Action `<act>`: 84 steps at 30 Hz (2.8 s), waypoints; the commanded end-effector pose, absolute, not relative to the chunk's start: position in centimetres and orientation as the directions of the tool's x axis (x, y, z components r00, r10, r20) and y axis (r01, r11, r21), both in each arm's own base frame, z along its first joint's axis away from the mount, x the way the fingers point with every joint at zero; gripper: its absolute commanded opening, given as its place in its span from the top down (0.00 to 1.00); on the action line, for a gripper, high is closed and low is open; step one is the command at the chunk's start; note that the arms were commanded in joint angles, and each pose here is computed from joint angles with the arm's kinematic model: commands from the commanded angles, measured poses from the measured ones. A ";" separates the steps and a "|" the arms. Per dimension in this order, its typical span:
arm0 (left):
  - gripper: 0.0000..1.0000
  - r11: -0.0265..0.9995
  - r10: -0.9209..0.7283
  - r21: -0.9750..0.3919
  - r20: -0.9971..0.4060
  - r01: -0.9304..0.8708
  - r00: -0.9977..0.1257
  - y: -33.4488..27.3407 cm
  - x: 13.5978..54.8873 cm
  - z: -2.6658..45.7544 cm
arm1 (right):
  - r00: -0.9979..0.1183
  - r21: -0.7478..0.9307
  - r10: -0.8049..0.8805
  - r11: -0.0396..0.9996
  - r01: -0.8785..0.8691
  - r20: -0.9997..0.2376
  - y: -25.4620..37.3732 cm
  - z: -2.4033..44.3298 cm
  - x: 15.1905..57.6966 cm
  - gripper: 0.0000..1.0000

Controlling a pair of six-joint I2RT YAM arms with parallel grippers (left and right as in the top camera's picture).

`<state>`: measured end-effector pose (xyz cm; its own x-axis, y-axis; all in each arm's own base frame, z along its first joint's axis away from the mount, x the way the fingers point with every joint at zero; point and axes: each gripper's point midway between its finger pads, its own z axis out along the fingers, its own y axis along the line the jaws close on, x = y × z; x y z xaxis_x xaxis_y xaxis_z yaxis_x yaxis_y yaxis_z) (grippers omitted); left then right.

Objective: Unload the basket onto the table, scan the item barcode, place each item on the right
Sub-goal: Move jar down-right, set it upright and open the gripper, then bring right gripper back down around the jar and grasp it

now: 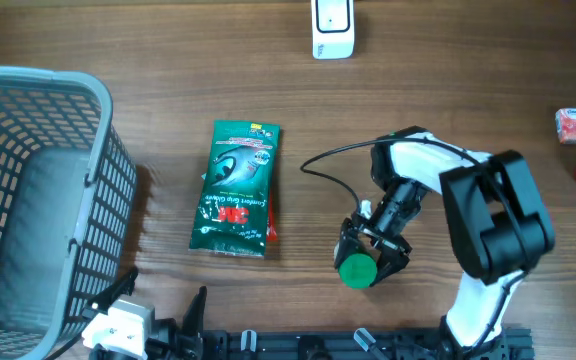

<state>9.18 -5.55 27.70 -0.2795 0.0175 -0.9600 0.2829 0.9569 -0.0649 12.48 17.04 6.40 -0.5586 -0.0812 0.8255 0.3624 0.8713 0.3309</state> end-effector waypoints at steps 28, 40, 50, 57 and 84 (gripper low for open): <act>0.00 0.951 0.033 -0.053 -0.963 0.306 -0.268 -5.9 9.0 27.7 | -0.958 0.280 0.218 0.946 0.161 -0.187 9.2 18.6 17.8 0.00; 0.00 0.951 0.033 -0.053 -0.963 0.306 -0.268 -5.9 9.0 27.7 | -0.990 0.064 0.138 0.989 0.137 -0.014 15.2 7.7 16.3 0.00; 0.00 0.951 0.033 -0.053 -0.963 0.306 -0.268 -5.9 9.0 27.7 | -0.970 -0.004 0.162 0.986 0.164 0.183 17.2 2.7 14.9 0.32; 0.00 0.951 0.033 -0.053 -0.963 0.306 -0.268 -5.9 9.0 27.7 | -0.876 0.001 0.449 0.890 0.456 0.175 18.2 2.7 15.8 0.25; 0.00 0.951 0.033 -0.053 -0.963 0.306 -0.268 -5.9 9.0 27.7 | -0.793 0.419 0.610 0.719 0.555 0.004 18.0 12.2 23.2 0.00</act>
